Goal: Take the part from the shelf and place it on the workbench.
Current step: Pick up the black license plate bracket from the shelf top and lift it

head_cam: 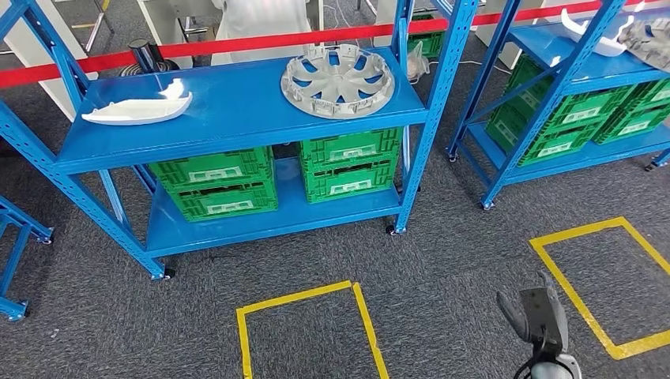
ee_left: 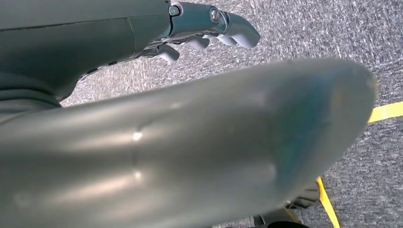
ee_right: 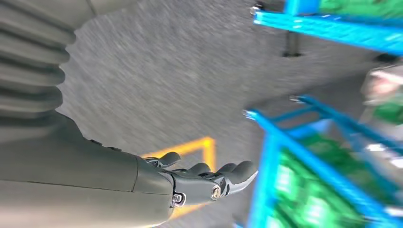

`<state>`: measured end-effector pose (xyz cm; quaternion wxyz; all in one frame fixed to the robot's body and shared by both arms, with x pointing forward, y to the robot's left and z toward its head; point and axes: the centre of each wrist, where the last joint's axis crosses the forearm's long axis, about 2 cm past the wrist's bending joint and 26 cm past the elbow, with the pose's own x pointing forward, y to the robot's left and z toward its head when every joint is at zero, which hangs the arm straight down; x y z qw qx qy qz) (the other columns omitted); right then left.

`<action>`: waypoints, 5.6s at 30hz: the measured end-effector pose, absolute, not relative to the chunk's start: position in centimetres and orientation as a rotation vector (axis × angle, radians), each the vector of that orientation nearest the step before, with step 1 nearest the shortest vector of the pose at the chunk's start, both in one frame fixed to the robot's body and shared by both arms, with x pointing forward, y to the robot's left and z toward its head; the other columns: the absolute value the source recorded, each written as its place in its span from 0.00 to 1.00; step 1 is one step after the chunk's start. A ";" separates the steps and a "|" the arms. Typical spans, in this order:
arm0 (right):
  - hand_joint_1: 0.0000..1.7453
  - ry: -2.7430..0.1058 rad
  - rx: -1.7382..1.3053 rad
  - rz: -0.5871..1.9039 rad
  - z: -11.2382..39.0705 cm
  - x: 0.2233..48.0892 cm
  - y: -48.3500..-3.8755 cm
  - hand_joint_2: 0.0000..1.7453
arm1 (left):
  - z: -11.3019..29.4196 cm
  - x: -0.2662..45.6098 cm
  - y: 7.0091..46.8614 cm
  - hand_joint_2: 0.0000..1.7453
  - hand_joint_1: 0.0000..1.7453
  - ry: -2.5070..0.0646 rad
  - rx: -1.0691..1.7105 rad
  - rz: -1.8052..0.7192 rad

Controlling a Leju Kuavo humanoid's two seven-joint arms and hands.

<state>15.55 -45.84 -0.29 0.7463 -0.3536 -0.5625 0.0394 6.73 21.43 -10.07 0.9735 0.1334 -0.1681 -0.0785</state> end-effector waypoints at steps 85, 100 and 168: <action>0.00 -1.713 -0.619 0.725 11.5 21.3 -37.2 0.00 | -10.3 5.8 22.2 0.00 0.00 -0.346 0.333 -0.031; 0.00 -1.711 -0.598 0.721 11.5 21.2 -37.4 0.00 | -10.2 5.9 22.0 0.00 0.00 -0.338 0.327 -0.043; 0.00 -1.737 -0.331 0.771 9.6 25.7 -36.3 0.00 | -10.5 6.3 25.4 0.00 0.00 -0.388 0.424 -0.016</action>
